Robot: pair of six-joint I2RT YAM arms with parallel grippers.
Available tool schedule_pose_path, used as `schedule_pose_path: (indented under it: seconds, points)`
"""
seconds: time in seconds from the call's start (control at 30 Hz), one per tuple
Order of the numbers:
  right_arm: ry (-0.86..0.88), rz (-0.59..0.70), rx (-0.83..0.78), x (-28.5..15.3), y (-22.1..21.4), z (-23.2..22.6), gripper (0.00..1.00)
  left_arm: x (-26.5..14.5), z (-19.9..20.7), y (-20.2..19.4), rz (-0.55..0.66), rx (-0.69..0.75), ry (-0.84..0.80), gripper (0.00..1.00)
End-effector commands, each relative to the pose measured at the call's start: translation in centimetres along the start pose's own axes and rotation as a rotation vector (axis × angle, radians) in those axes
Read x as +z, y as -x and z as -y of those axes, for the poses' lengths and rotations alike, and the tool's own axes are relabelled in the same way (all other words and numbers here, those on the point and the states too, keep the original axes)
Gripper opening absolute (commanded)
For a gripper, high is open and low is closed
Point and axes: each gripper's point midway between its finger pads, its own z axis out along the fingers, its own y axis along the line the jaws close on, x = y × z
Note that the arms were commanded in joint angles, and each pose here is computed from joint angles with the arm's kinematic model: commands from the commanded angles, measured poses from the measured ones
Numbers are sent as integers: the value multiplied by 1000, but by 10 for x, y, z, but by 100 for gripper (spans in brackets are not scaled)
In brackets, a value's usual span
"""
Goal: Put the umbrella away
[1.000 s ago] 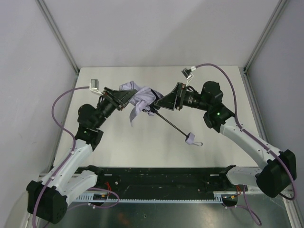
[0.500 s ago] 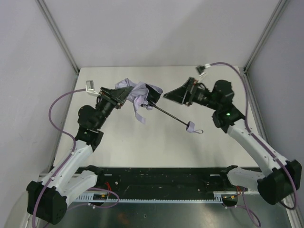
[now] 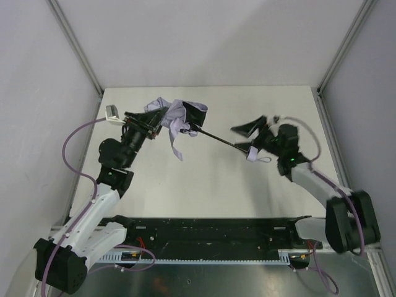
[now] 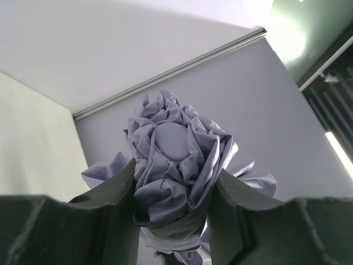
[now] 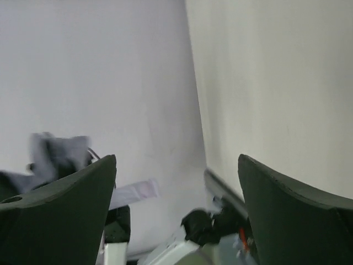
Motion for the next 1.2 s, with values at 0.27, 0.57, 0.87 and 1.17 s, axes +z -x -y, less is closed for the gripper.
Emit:
schedule_pose_path:
  seconds: [0.27, 0.57, 0.87, 1.17]
  points:
    - [480, -280, 706, 34, -150, -94, 92, 1, 93, 37, 134, -102, -255, 0]
    - [493, -311, 842, 49, -180, -109, 88, 2, 87, 37, 133, -148, -250, 0]
    - [511, -361, 910, 62, -200, -131, 81, -2, 86, 35, 126, -190, -264, 0]
    - [529, -361, 912, 70, -201, -135, 57, -7, 91, 34, 115, -218, -282, 0]
